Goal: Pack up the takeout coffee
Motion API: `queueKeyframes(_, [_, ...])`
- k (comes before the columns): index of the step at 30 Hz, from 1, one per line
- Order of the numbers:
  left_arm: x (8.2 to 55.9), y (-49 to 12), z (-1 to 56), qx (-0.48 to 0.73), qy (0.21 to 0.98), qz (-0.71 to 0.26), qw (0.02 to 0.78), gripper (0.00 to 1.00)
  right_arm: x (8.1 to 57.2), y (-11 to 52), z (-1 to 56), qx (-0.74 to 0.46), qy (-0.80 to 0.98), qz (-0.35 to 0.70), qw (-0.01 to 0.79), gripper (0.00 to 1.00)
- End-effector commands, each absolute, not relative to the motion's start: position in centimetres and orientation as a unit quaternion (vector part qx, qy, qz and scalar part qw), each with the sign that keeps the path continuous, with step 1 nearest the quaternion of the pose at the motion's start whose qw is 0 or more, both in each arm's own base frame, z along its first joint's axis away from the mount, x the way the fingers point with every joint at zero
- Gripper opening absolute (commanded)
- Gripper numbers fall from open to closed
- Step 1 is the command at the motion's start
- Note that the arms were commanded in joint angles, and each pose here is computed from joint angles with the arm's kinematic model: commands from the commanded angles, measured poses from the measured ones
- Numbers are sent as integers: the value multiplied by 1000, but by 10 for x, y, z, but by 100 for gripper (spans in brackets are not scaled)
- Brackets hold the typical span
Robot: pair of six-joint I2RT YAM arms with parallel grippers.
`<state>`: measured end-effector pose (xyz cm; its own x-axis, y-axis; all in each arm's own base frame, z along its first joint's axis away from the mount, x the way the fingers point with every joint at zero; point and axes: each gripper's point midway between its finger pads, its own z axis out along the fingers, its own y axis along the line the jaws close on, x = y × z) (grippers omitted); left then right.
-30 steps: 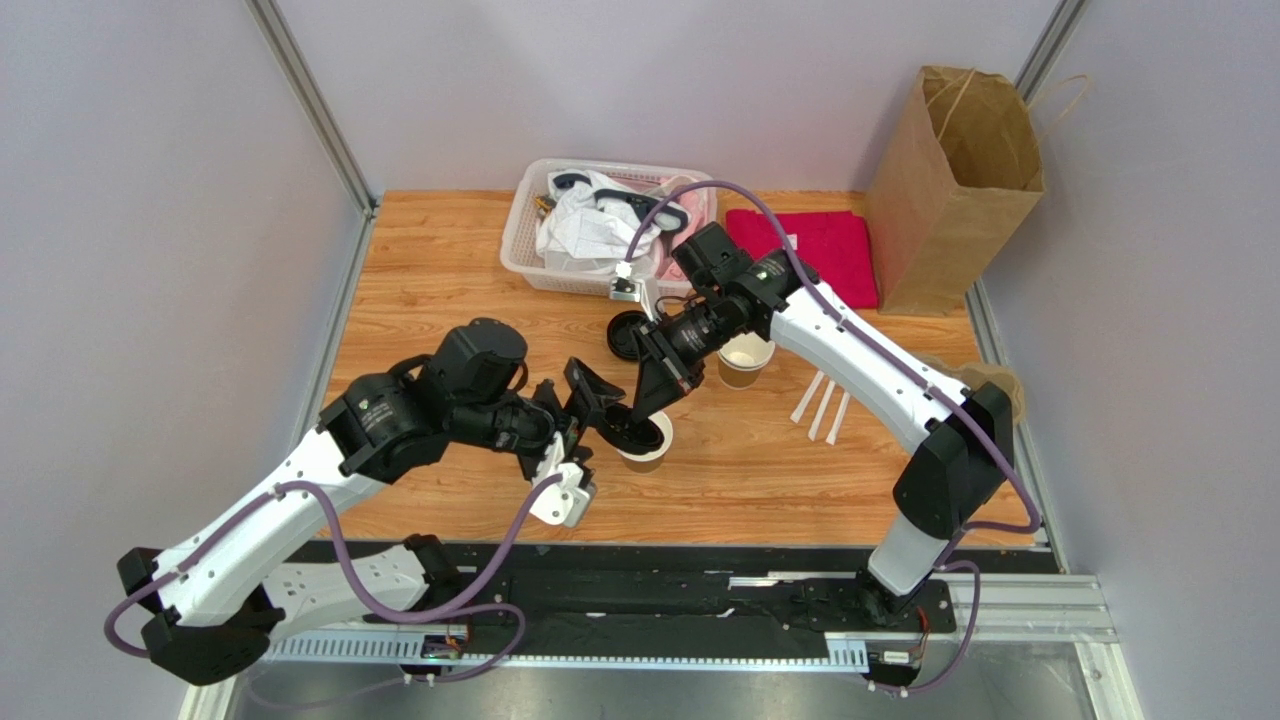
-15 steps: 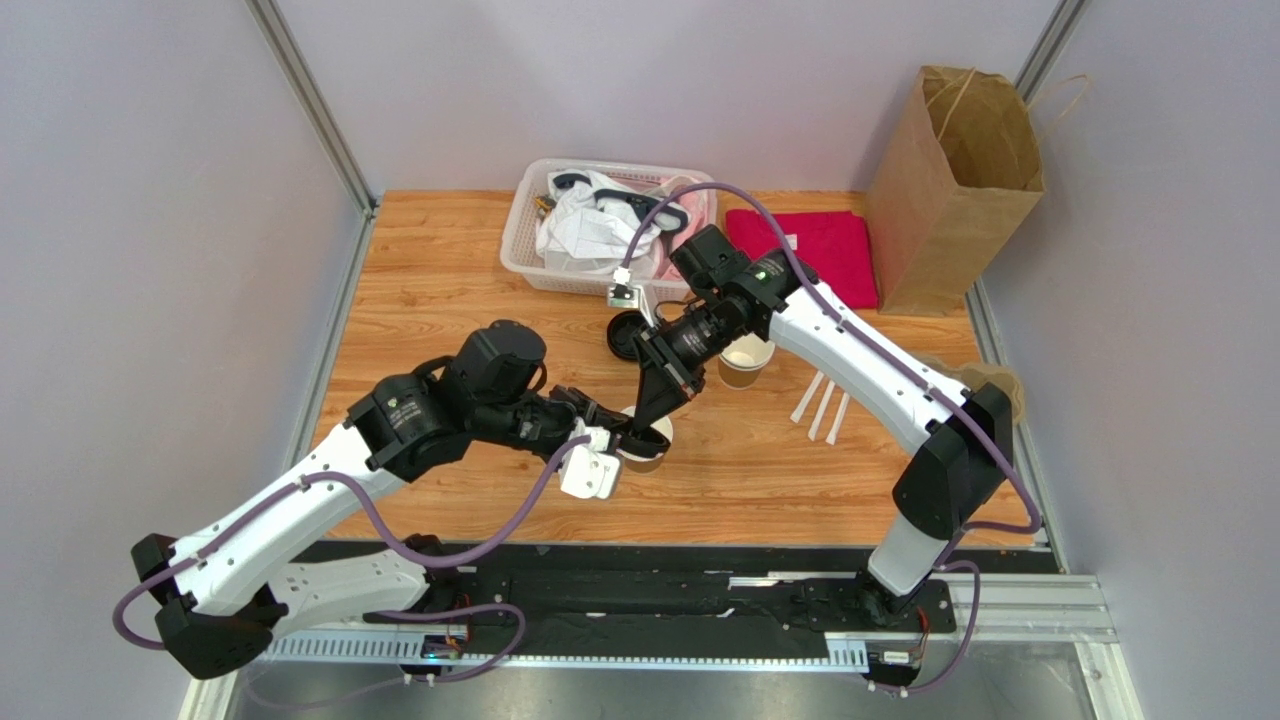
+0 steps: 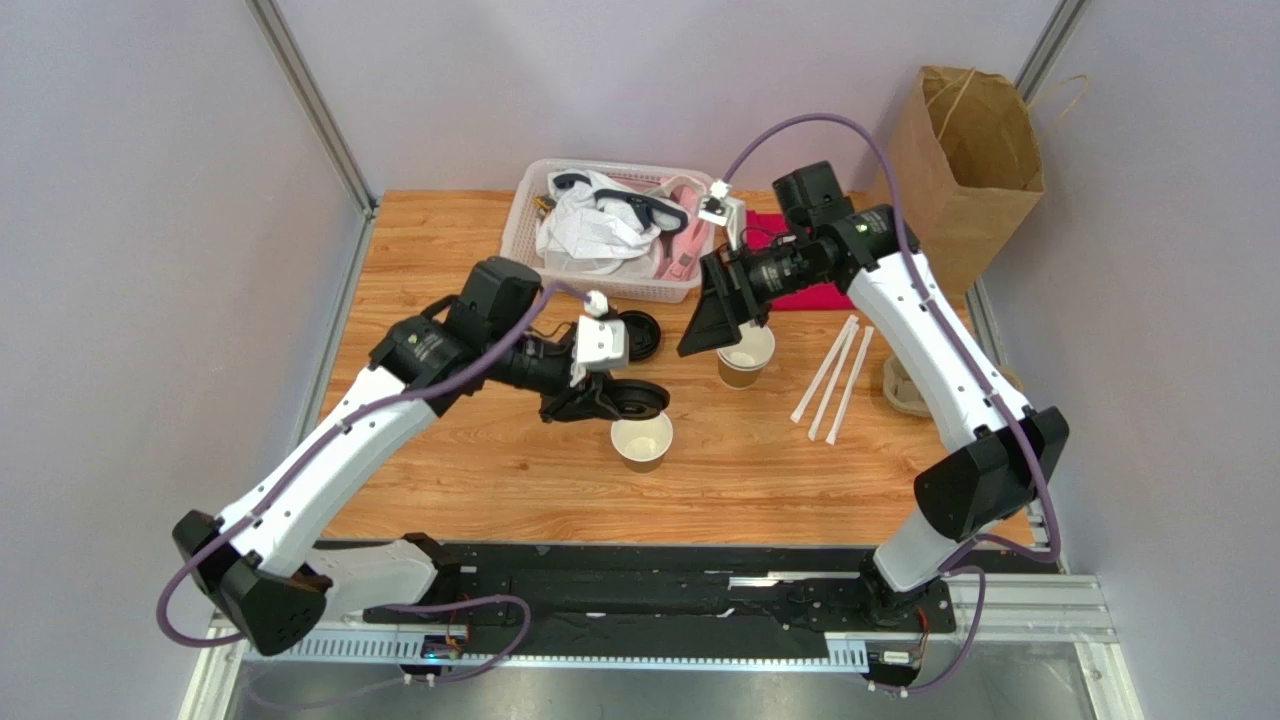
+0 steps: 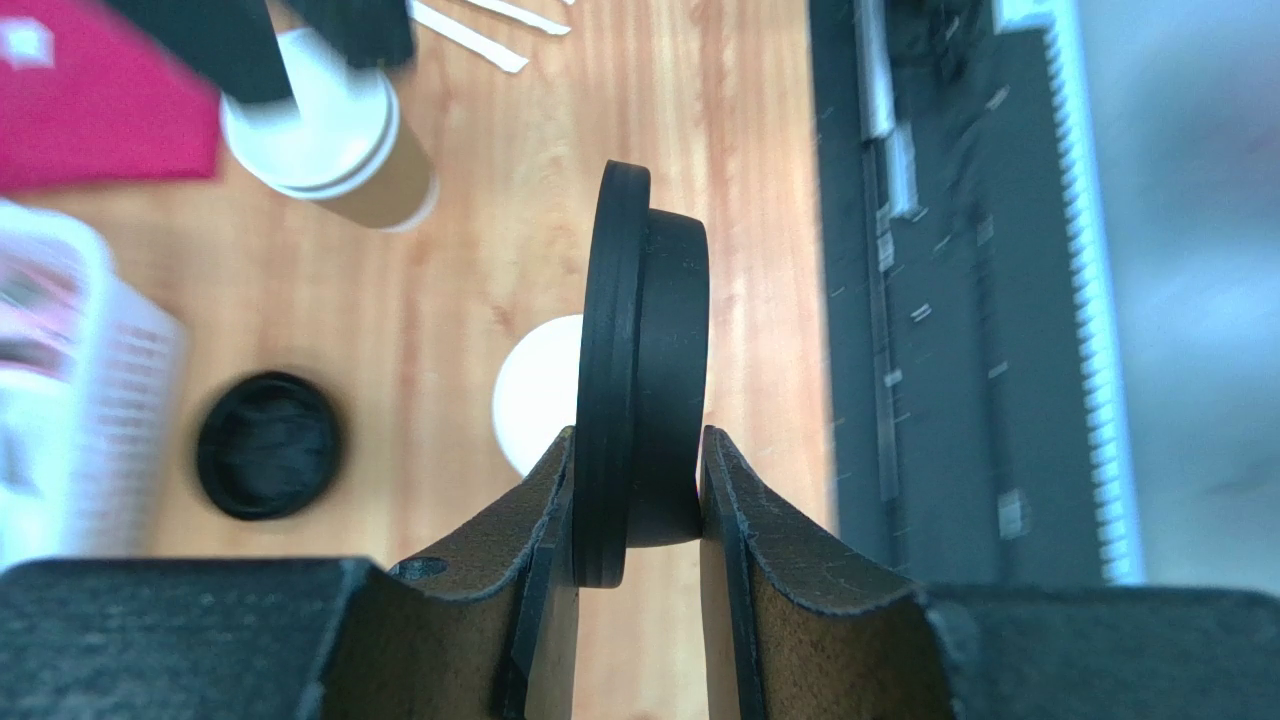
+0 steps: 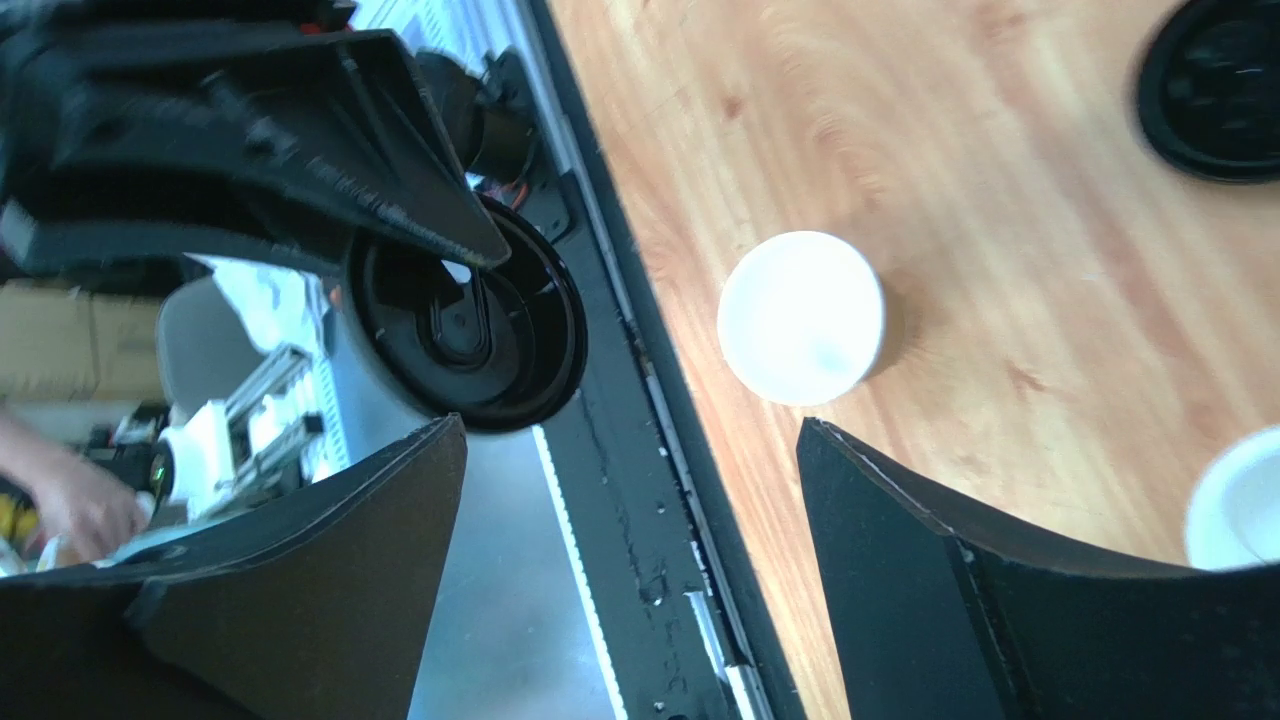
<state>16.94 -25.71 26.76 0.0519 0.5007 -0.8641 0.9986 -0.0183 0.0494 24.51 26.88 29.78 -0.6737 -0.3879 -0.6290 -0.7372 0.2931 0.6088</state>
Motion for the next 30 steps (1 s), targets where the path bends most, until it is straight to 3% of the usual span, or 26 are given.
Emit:
queueKeyframes(1, [150,-263,281,534,649,-470,269,6,233,261,329,-398,748,467,253,91])
queueKeyframes(8, [154,-270,272,469,677,-536,187,6,215,268,315,-448,740,427,265,94])
queueKeyframes(17, [154,-274,269,446,674,-570,147,6,185,298,288,-485,724,437,223,91])
queueKeyframes(22, [154,-274,268,446,674,-572,141,6,178,311,282,-492,718,448,204,82])
queueKeyframes(30, [160,-272,268,441,678,-570,143,8,172,317,273,-488,722,456,179,49])
